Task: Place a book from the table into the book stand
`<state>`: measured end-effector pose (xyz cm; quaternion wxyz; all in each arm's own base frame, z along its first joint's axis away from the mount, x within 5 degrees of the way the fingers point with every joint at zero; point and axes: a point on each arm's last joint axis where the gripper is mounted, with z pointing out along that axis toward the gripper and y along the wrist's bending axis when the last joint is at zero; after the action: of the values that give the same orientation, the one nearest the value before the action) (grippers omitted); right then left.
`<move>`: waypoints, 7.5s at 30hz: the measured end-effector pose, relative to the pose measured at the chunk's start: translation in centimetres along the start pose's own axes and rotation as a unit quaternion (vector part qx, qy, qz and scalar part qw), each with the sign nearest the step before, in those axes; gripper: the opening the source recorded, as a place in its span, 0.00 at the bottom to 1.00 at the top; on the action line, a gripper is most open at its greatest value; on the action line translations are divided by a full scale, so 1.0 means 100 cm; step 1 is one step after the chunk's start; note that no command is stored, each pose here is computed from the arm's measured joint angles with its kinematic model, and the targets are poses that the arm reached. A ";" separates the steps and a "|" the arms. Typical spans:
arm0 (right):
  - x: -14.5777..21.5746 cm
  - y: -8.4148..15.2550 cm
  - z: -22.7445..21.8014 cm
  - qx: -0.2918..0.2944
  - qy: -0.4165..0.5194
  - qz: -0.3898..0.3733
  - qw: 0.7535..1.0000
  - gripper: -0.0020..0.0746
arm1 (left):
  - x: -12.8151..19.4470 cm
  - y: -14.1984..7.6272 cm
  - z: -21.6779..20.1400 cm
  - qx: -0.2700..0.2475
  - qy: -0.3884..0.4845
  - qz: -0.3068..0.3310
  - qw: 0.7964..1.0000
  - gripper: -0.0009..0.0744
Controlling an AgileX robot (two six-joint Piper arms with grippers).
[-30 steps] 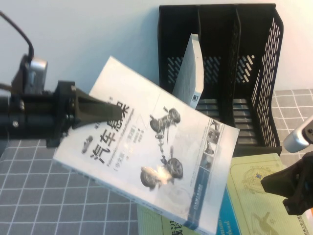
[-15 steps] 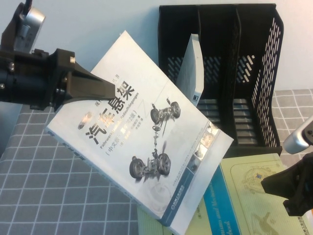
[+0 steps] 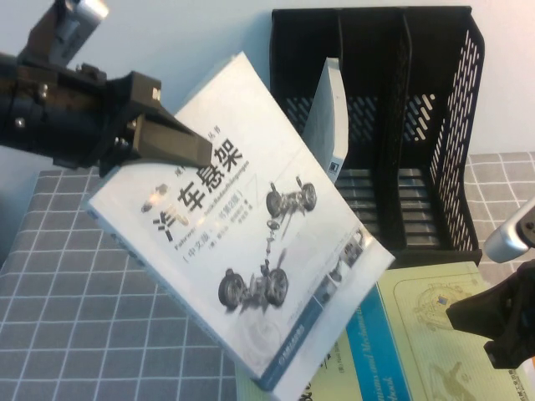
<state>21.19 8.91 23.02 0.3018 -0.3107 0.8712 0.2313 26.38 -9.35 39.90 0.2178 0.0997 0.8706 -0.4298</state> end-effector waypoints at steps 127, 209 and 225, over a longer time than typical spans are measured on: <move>0.108 0.067 -0.093 0.170 -0.148 -0.035 0.974 0.02 | 0.132 -0.023 -0.041 -0.190 -0.337 0.250 0.887 0.01; 0.128 0.064 -0.073 0.145 -0.114 -0.003 0.983 0.02 | 0.289 0.134 -0.011 -0.325 -0.365 0.141 0.861 0.01; 0.156 0.044 -0.080 0.332 -0.320 0.009 0.887 0.02 | 0.290 0.134 -0.011 -0.326 -0.363 0.141 0.862 0.01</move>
<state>5.40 0.96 19.23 0.6477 -0.0935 0.7559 0.0180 5.26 -0.67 17.58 0.5966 -0.0186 0.7970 -0.0921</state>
